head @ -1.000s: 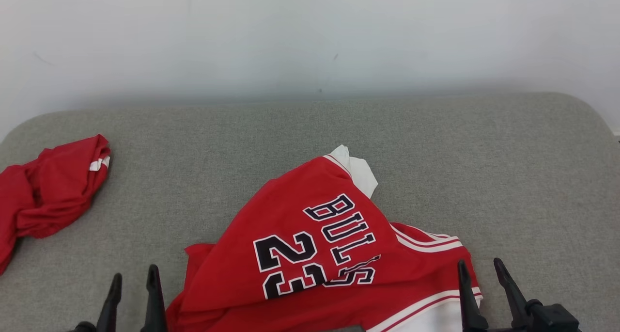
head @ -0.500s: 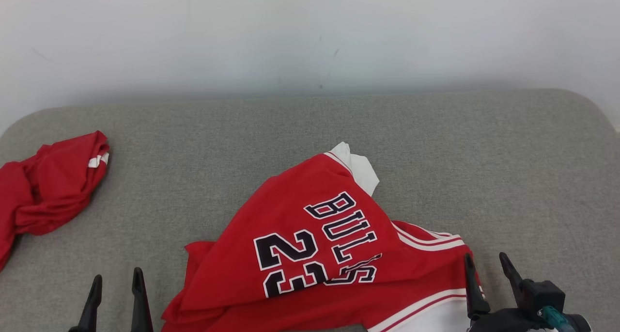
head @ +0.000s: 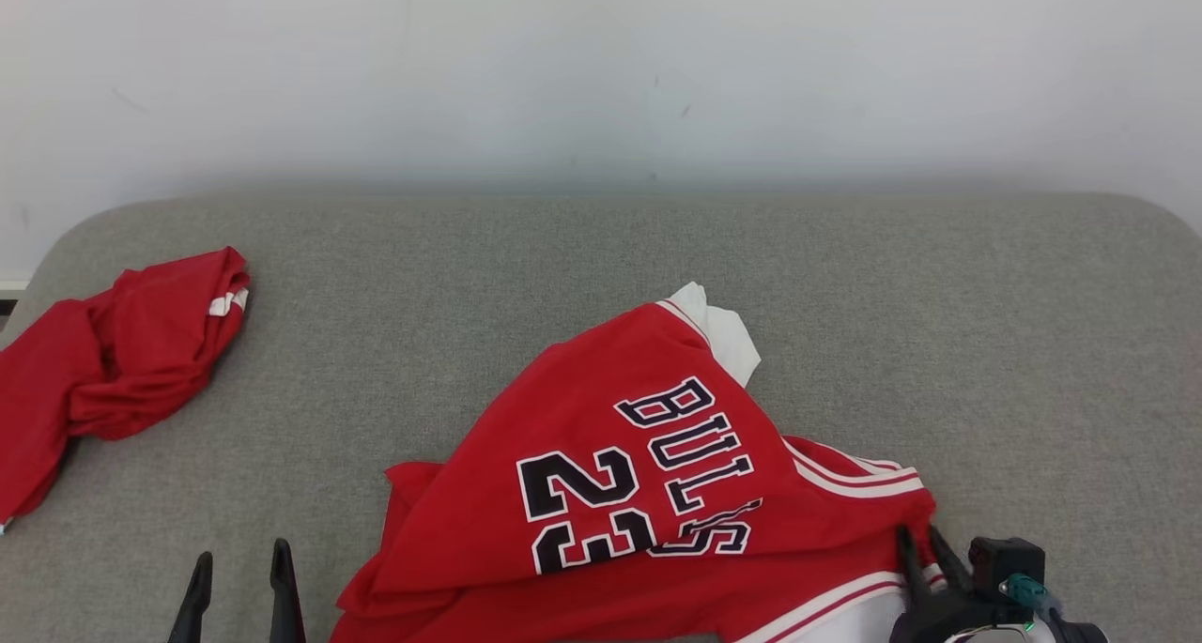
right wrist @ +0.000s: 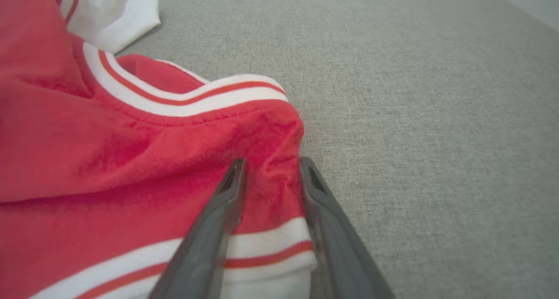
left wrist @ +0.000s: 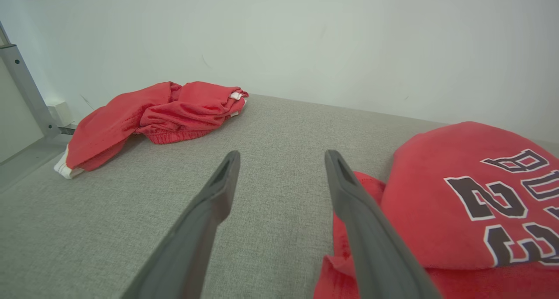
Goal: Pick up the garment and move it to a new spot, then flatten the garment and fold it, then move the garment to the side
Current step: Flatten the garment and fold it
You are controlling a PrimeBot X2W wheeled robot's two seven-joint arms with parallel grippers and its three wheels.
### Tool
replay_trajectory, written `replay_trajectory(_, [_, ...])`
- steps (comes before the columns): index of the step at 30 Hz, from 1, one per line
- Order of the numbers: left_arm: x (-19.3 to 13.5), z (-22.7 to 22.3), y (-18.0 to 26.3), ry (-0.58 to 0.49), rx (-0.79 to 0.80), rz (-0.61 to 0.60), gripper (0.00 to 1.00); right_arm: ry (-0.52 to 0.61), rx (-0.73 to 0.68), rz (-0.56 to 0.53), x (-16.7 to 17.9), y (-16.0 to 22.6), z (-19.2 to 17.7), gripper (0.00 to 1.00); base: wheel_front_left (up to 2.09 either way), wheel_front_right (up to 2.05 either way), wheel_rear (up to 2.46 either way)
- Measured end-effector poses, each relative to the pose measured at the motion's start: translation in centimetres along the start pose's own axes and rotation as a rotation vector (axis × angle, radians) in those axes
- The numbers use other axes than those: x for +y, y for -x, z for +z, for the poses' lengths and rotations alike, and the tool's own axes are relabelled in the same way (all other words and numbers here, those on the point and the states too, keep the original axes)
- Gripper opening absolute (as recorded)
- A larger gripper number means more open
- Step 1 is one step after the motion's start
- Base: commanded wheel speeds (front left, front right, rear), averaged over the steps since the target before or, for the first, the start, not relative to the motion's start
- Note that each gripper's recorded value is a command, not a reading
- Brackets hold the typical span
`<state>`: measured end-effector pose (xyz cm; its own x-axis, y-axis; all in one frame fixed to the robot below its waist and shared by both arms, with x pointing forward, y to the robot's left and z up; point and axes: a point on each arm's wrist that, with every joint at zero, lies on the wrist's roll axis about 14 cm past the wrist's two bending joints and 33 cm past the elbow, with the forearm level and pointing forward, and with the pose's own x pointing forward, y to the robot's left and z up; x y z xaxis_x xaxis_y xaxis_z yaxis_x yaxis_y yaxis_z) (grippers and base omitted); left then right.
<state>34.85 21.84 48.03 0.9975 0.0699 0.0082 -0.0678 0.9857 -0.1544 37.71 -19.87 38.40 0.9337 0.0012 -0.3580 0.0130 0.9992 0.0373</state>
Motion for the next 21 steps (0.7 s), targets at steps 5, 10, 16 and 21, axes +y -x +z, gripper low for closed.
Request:
replay_trajectory(5, [-0.3,-0.8,0.6,-0.001,0.026,-0.012,1.00,-0.010,-0.010,-0.012,-0.4,0.2,0.4,0.00,0.00,0.00,0.00])
replay_trajectory(10, [-1.1,-1.0,0.5,0.002,0.032,-0.035,1.00,-0.006,-0.068,-0.062,-2.7,1.5,1.4,0.00,0.00,0.00,0.00])
replay_trajectory(16, [-2.0,-1.3,0.2,0.019,0.041,-0.061,1.00,0.005,-0.068,-0.149,-6.1,4.9,-0.3,0.00,0.00,0.00,0.00])
replay_trajectory(21, [-3.0,-2.0,-0.1,0.027,0.063,-0.088,1.00,-0.047,-0.070,-0.156,-5.9,6.0,-0.7,1.00,0.00,0.00,0.00])
